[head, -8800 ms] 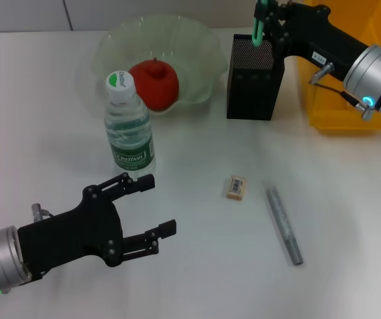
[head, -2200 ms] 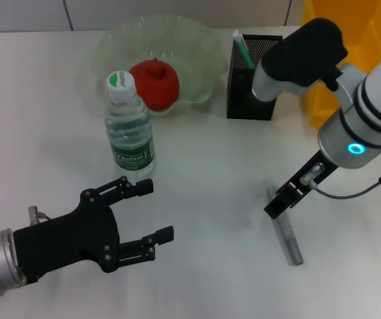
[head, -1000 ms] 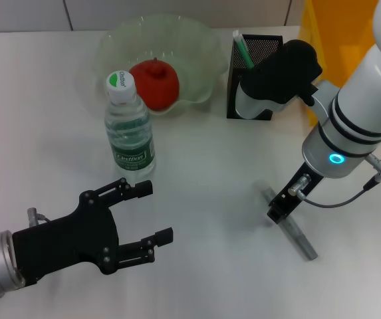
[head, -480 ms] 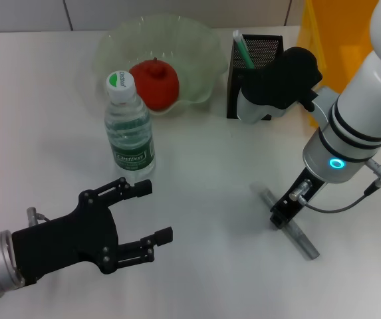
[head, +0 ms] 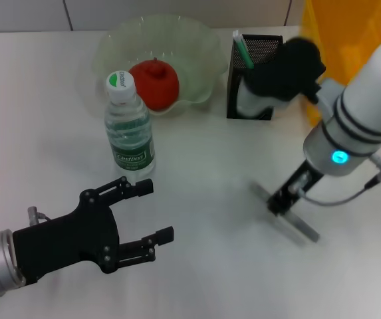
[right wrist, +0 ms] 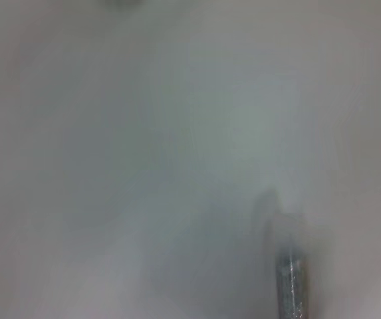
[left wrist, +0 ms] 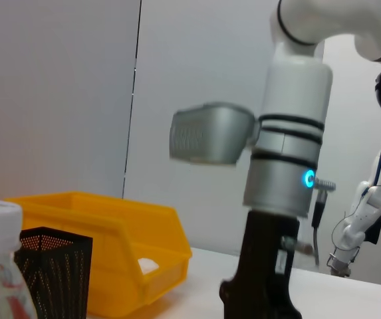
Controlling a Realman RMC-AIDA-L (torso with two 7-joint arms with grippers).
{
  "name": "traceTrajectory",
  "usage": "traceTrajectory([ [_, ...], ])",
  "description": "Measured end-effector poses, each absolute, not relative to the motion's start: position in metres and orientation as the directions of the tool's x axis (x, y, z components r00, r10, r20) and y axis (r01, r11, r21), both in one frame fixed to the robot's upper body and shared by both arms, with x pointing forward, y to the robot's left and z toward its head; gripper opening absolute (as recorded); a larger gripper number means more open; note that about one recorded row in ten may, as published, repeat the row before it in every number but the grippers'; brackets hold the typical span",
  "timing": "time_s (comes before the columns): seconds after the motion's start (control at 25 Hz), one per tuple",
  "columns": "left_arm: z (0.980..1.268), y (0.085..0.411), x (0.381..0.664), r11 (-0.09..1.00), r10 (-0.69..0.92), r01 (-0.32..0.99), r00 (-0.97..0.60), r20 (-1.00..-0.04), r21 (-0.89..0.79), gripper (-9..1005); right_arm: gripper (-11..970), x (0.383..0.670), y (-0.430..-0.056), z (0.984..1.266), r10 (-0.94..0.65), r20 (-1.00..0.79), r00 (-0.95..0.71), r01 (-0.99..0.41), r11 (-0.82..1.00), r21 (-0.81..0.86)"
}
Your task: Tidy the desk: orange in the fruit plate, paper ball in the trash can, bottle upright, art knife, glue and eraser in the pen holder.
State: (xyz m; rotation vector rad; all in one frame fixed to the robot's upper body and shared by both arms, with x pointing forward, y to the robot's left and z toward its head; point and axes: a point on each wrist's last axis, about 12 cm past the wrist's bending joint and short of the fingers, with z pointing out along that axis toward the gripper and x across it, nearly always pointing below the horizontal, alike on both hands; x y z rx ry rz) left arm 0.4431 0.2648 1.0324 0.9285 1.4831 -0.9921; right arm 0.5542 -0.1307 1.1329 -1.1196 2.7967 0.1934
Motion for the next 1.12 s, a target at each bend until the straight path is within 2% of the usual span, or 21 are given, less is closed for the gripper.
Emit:
traceTrajectory([
  [0.12,1.033,0.264,0.444,0.346,0.038,0.933,-0.12,-0.992,-0.1,816,146,0.558,-0.141,1.157,-0.633,-0.27,-0.725,-0.672,0.737,0.076],
  [0.28,1.033,0.264,0.443,0.344,0.036,0.934,-0.121,-0.992,-0.101,815,145,0.568,-0.173,1.198,-0.502,-0.484,-0.717,-0.607,0.791,0.078],
  [0.4,1.033,0.262,0.443,0.337,0.037,0.936,-0.121,-0.992,-0.101,815,143,0.569,-0.195,1.221,-0.403,-0.682,-0.61,-0.588,0.807,0.05],
  [0.52,1.033,0.261,0.444,0.333,0.037,0.938,-0.119,-0.992,-0.1,816,139,0.566,-0.21,1.228,-0.27,-0.866,-0.42,-0.601,0.798,0.043],
  [0.72,1.034,0.26,0.445,0.328,0.036,0.939,-0.117,-0.993,-0.099,815,136,0.571,-0.223,1.203,-0.106,-0.983,-0.148,-0.631,0.776,0.011],
  [0.96,1.034,0.259,0.445,0.326,0.034,0.94,-0.12,-0.992,-0.103,815,135,0.586,-0.227,1.144,0.023,-1.0,-0.008,-0.662,0.749,0.022],
  [1.0,1.034,0.259,0.445,0.326,0.033,0.94,-0.121,-0.992,-0.103,815,135,0.589,-0.228,1.127,0.057,-0.998,0.022,-0.661,0.749,0.029],
  [1.12,1.034,0.259,0.446,0.325,0.033,0.94,-0.121,-0.992,-0.104,816,134,0.591,-0.23,1.111,0.065,-0.998,0.022,-0.652,0.757,0.035],
])
